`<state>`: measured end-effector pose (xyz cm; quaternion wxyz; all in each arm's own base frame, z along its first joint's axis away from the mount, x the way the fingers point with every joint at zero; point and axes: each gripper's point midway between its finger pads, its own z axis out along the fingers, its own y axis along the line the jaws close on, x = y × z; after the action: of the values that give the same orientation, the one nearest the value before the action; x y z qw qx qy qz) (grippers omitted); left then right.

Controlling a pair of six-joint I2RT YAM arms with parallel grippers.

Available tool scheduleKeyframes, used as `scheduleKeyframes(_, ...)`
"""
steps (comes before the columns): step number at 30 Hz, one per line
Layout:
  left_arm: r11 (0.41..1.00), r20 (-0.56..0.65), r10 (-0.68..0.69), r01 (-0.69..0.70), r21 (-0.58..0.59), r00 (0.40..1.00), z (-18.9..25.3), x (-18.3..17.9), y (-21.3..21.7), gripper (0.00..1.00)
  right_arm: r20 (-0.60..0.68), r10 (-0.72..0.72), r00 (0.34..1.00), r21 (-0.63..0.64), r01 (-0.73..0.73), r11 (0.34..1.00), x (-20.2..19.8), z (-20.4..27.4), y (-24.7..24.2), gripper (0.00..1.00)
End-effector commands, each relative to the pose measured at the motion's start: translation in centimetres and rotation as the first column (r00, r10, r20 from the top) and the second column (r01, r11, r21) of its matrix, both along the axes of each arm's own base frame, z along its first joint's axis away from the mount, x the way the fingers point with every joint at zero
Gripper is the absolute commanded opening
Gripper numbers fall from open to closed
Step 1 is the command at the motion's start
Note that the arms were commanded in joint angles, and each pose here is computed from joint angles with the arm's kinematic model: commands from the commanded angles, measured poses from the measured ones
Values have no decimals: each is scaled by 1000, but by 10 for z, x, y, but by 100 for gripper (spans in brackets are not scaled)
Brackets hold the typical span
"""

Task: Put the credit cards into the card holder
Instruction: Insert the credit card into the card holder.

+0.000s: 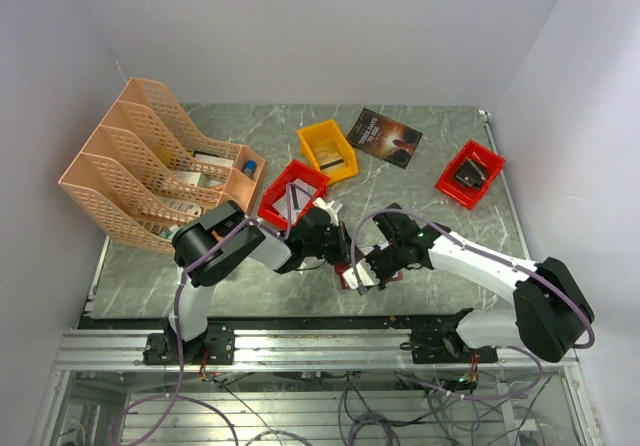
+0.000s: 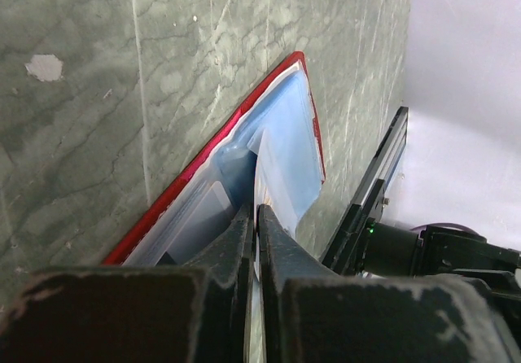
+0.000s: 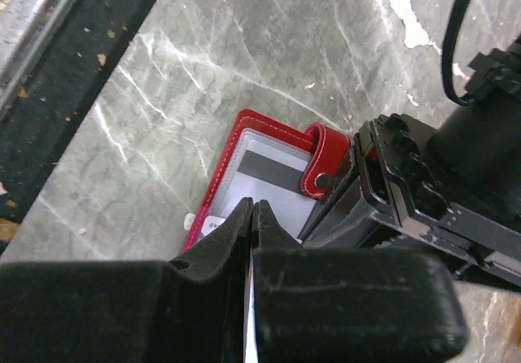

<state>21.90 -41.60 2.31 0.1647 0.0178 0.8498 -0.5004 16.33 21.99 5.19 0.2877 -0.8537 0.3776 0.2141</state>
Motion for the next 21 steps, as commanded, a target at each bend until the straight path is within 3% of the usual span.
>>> scheduleKeyframes(1,994,-48,-21,26,103,999,-32,-8,13,11,85,-50,995,-64,55,996,17,-14,0,0)
scheduleKeyframes(21,995,-50,-27,32,93,998,-30,-7,10,17,121,-121,985,-157,139,978,28,-30,-5,0)
